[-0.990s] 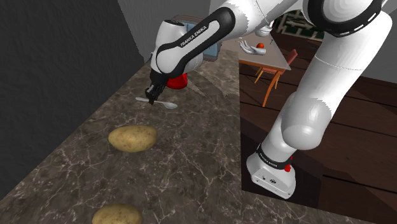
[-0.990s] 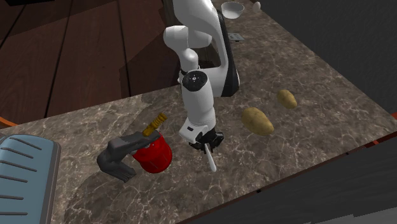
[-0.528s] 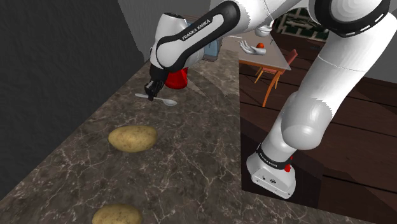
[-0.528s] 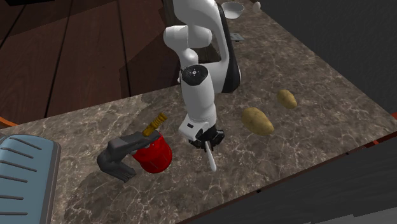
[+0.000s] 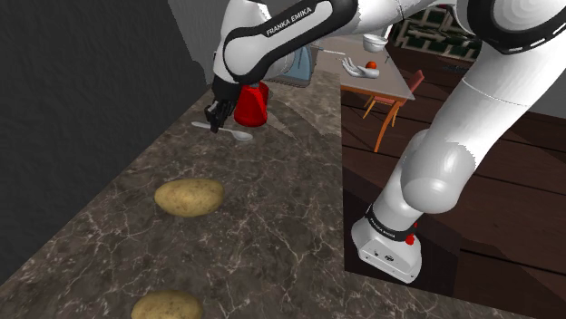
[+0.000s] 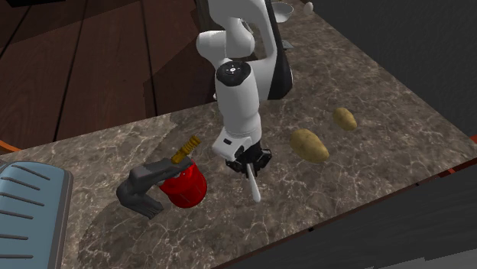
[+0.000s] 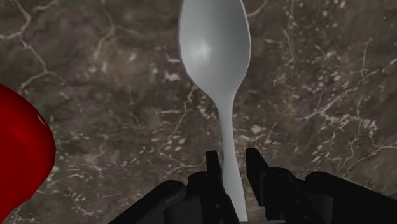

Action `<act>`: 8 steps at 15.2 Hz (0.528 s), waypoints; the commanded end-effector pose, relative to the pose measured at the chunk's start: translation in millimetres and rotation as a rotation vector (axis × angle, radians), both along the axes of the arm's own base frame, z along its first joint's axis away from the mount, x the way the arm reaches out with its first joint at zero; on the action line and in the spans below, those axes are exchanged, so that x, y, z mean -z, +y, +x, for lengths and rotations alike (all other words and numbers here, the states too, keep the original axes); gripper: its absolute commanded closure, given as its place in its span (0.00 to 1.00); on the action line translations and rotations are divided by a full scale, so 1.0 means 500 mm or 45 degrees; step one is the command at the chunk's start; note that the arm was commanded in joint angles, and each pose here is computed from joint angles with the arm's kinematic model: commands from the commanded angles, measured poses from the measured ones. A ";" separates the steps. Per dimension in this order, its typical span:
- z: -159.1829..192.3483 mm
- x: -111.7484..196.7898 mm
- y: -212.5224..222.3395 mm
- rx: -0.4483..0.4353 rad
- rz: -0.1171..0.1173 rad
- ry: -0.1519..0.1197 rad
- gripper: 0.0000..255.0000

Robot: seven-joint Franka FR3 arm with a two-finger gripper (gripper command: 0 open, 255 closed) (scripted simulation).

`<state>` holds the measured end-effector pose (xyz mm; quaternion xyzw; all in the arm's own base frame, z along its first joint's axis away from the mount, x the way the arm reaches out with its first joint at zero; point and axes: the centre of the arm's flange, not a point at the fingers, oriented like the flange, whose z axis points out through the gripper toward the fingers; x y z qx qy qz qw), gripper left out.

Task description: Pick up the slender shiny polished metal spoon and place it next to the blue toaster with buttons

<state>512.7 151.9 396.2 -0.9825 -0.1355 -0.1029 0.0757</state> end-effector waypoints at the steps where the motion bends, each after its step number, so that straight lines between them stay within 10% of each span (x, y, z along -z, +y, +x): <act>1: 0.001 -0.021 0.000 0.000 0.000 0.001 1.00; 8: 0.001 -0.095 0.000 0.000 0.000 0.001 1.00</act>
